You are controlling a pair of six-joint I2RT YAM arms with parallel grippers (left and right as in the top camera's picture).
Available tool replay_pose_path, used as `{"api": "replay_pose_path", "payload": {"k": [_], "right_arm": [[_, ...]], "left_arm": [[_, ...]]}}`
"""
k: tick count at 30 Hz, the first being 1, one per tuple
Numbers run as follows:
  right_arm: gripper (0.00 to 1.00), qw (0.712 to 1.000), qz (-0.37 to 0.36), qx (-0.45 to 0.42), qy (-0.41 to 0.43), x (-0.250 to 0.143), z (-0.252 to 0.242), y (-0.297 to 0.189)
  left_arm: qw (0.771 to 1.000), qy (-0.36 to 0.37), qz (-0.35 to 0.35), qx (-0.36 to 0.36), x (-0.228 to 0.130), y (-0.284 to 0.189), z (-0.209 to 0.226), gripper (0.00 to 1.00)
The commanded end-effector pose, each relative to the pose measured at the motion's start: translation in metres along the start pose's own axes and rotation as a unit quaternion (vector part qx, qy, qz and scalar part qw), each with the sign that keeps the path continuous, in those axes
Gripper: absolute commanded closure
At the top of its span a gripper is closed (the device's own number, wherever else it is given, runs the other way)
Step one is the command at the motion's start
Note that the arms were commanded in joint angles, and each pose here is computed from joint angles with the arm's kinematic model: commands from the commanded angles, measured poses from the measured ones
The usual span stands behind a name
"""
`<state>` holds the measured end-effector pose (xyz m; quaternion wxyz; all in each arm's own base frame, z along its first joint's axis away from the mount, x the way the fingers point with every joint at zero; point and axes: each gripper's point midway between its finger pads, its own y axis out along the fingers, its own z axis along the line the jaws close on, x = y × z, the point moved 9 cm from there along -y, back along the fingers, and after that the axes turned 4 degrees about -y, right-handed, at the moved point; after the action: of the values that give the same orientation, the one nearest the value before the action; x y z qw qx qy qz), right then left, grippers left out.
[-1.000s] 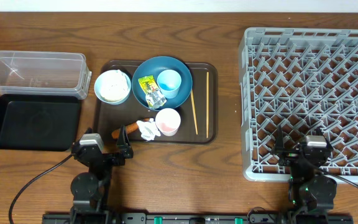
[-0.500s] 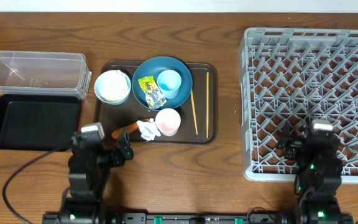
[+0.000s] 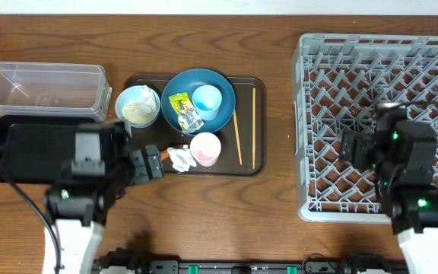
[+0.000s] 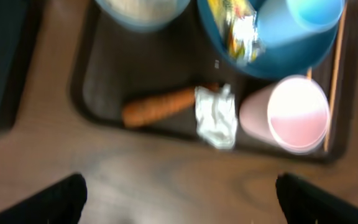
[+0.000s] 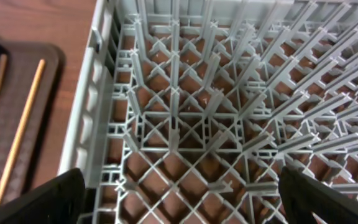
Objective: Sort waste into correct bins and load items into the dishwasher rack
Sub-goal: 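Reach the left gripper into the rice bowl and grasp the tissue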
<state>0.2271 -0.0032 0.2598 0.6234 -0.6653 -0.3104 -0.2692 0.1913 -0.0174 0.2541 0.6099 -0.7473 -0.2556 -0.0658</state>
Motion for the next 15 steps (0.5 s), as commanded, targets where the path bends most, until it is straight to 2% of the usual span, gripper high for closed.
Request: {"api": "replay_pose_path", "payload": {"k": [1, 4, 7, 13, 15], "right_arm": [[0.01, 0.999, -0.005, 0.035, 0.005, 0.014, 0.005, -0.010], [0.01, 0.999, 0.007, 0.050, 0.005, 0.011, 0.008, -0.014], [0.01, 0.998, 0.002, 0.058, 0.005, 0.010, 0.009, -0.018], [0.01, 0.998, 0.001, 0.055, 0.005, 0.010, 0.009, -0.019], [0.01, 0.998, 0.001, 0.055, 0.005, 0.010, 0.009, -0.019]], "left_arm": [[1.000, -0.004, 0.022, 0.002, 0.013, -0.019, -0.008, 0.01], [1.000, -0.005, 0.021, 0.001, 0.019, -0.024, -0.011, 0.01], [1.000, -0.001, -0.008, -0.010, 0.028, -0.023, -0.014, 0.01], [0.984, 0.007, -0.176, -0.030, 0.087, -0.022, -0.028, 0.01], [0.981, 0.006, -0.194, -0.024, 0.103, -0.010, -0.030, 0.01]]}}
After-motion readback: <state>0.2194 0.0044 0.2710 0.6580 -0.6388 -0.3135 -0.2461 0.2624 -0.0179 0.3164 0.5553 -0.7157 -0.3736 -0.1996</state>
